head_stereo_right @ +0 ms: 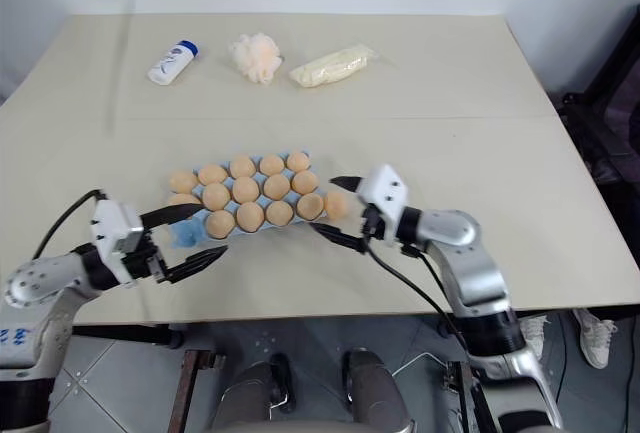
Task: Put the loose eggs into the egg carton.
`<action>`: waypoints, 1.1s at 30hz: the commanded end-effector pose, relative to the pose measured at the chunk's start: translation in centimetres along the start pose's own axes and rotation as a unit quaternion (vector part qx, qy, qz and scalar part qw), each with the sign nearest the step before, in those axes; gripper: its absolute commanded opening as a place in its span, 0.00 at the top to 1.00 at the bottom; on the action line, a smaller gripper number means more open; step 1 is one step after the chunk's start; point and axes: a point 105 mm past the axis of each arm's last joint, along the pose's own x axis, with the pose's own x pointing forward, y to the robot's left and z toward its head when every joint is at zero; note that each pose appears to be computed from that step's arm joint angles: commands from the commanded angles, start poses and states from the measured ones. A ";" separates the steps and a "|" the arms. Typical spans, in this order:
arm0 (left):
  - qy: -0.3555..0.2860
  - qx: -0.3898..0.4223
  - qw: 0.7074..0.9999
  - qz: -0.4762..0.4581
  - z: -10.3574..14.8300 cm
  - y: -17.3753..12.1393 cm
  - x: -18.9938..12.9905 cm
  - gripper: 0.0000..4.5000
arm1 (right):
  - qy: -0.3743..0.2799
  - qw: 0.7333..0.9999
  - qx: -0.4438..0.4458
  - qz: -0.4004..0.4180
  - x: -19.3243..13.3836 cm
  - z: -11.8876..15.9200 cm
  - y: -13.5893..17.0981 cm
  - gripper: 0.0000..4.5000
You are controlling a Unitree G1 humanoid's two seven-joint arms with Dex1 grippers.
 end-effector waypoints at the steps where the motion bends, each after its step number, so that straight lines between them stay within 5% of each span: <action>1: 0.001 0.013 1.000 -0.021 -0.3 -0.3 1.3 0.00 | 0.014 0.998 -0.006 -0.063 -3.9 -1.6 -1.9 0.01; 10: -0.005 0.021 1.000 -0.017 -0.1 0.6 1.5 0.00 | 0.011 0.999 -0.011 -0.047 -4.1 -2.4 -2.4 0.01; 31: 0.003 0.016 0.999 0.034 -0.6 0.1 -0.8 0.00 | 0.033 0.991 -0.009 0.126 6.3 -3.2 -2.4 0.01; 33: 0.004 0.016 0.999 0.037 -0.6 0.1 -0.9 0.00 | 0.031 0.991 -0.009 0.131 6.5 -3.2 -2.3 0.10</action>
